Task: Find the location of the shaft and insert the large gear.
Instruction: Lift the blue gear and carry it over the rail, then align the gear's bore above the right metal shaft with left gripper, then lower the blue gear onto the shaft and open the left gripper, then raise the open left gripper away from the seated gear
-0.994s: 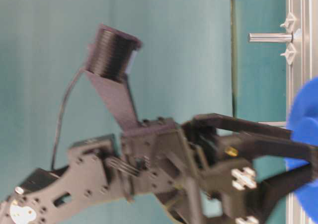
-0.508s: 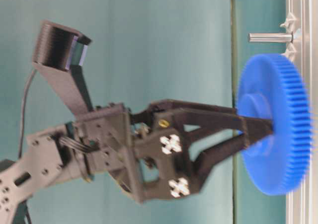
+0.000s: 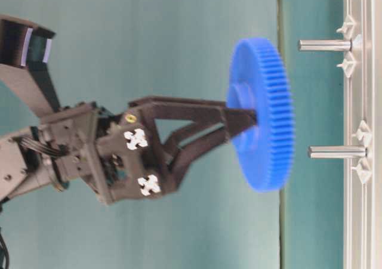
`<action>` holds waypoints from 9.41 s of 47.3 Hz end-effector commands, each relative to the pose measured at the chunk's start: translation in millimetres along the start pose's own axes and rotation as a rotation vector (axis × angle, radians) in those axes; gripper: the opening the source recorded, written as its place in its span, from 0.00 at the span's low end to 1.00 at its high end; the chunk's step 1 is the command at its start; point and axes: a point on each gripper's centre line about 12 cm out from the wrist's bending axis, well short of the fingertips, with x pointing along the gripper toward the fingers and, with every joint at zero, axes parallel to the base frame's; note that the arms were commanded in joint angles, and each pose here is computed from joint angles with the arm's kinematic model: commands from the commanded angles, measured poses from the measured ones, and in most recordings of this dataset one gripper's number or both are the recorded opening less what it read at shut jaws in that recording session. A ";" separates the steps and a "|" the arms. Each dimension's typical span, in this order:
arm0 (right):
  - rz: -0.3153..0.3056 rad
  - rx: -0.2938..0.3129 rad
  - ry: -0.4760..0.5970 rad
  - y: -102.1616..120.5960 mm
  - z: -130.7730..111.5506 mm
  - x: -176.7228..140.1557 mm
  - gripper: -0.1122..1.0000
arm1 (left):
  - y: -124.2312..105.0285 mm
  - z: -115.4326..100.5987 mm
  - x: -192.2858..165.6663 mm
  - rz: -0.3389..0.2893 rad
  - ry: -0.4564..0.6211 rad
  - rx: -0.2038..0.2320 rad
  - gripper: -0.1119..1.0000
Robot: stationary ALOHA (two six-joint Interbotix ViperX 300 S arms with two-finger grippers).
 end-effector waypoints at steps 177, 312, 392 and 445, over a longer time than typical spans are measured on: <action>-0.003 0.015 0.011 -0.6 -3.4 -1.5 0.14 | 98.6 38.2 63.2 0.044 0.064 -0.001 0.75; -0.003 0.013 0.007 -0.7 -3.4 -2.0 0.14 | 81.2 54.6 54.0 0.033 0.065 0.009 0.88; -0.003 0.015 0.004 -0.6 -2.1 -2.1 0.14 | 72.0 69.6 14.5 0.033 0.039 0.000 0.88; -0.004 0.015 0.006 -0.9 -2.7 -2.1 0.14 | 72.0 70.7 9.6 0.028 0.052 -0.003 0.88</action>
